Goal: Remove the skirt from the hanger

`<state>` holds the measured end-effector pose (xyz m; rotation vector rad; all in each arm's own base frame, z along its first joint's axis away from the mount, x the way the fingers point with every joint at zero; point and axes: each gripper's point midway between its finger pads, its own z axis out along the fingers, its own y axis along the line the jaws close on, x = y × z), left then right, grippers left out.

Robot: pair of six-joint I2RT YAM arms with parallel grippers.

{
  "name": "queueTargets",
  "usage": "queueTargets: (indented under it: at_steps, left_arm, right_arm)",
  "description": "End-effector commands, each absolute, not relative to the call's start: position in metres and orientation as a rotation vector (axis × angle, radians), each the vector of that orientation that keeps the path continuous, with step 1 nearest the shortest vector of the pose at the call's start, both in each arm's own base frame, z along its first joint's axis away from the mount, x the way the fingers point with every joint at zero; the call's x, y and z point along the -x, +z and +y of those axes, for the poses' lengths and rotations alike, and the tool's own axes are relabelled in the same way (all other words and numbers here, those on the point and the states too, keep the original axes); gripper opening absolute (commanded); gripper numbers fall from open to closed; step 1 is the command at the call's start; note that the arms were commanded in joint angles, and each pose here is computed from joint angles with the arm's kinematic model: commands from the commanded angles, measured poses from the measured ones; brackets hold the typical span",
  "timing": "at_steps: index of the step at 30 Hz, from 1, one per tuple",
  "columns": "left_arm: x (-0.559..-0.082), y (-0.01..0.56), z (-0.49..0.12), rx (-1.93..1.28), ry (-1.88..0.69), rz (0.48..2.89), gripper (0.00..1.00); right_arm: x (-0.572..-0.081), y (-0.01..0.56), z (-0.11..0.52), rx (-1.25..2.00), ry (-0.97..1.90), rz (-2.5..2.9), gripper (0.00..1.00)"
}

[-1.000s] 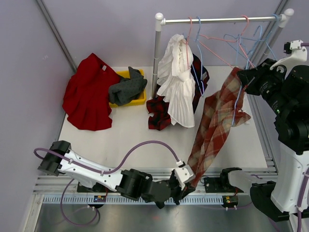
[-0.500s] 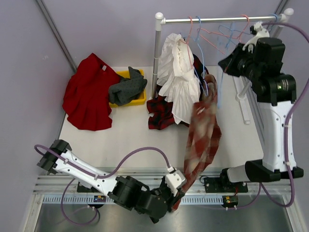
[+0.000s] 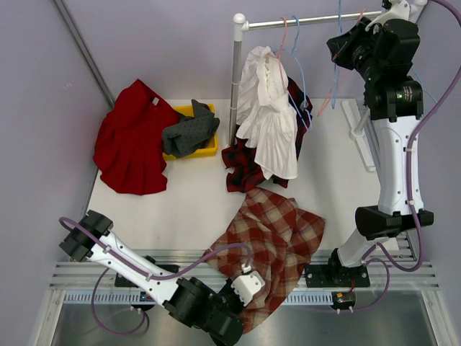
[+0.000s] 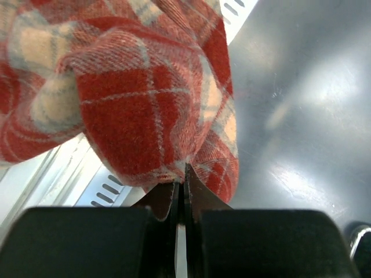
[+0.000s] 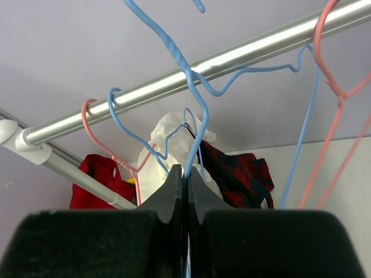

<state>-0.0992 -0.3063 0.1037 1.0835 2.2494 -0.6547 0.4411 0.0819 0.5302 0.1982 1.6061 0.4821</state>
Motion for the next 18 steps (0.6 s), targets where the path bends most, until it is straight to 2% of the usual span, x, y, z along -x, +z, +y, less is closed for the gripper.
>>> queueTargets:
  at_steps: [1,11,14,18]
  left_arm:
    - [0.128,0.133,-0.301,-1.102,-0.775,2.149,0.00]
    - [0.106,0.165,-0.297,-1.041,-0.763,2.103,0.00]
    - [0.091,0.179,-0.288,-1.015,-0.693,2.103,0.00]
    - [0.048,0.194,-0.266,-0.962,-0.512,2.103,0.00]
  right_arm:
    - [-0.444,0.577,0.086,-0.164,0.540,1.419,0.00]
    - [-0.462,0.516,0.096,-0.189,0.582,1.537,0.00]
    - [-0.465,0.498,0.094,-0.204,0.575,1.563,0.00]
    - [-0.459,0.487,0.090,-0.218,0.562,1.589,0.00]
